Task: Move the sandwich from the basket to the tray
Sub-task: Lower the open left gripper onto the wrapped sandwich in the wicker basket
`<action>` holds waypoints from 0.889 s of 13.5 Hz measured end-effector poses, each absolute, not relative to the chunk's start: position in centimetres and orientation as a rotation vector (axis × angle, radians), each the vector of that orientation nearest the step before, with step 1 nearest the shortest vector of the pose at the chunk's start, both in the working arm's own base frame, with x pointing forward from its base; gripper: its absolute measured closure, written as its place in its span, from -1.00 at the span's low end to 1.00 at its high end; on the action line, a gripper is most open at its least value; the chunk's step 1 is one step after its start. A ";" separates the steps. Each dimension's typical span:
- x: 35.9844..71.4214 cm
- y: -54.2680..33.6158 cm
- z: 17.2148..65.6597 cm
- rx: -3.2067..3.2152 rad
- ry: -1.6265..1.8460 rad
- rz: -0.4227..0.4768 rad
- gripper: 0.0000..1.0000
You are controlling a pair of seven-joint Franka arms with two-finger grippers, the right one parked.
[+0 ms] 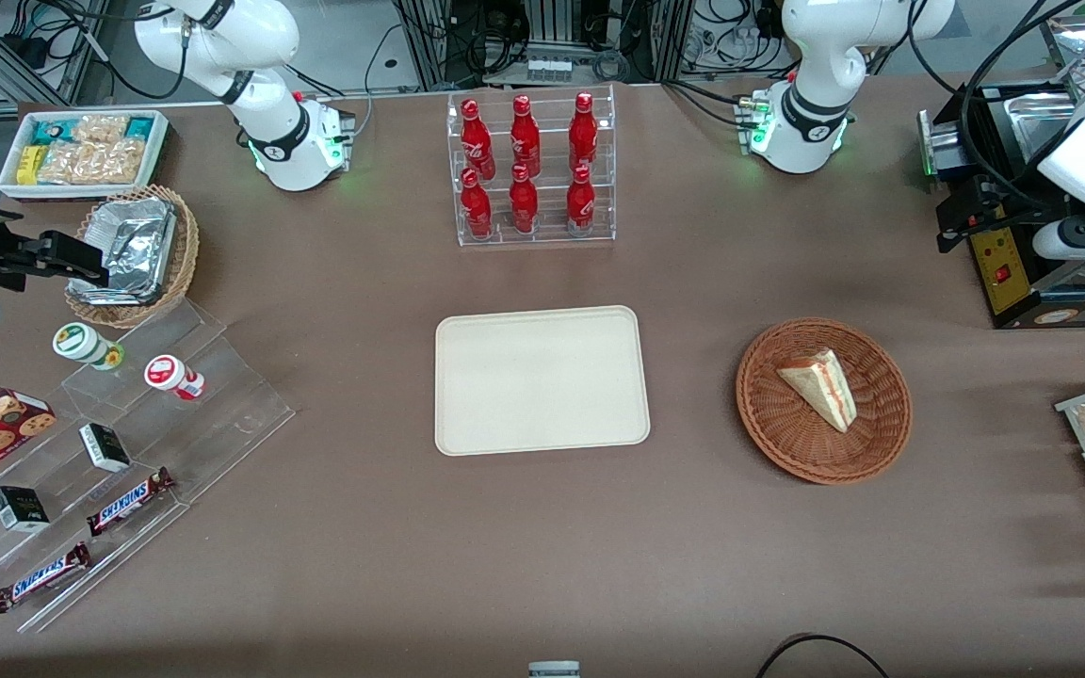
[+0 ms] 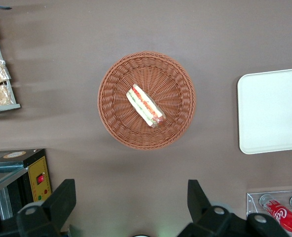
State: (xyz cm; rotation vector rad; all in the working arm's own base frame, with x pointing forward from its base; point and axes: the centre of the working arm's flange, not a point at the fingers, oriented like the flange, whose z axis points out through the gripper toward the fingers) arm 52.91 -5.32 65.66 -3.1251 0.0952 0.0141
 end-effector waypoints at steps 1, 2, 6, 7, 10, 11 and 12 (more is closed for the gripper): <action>52.9 -5.3 65.7 -3.125 0.094 0.014 -1.00; 52.9 -5.2 65.6 -3.125 0.093 0.017 -1.00; 54.5 -5.0 62.5 -3.121 0.086 0.073 -1.00; 55.6 -4.9 60.4 -3.116 0.077 0.086 -1.00; 57.8 -4.9 51.9 -3.105 -0.025 0.062 -1.00; 57.9 -5.0 49.0 -3.105 -0.071 0.057 -1.00; 57.6 -5.0 46.5 -3.105 -0.121 0.049 -1.00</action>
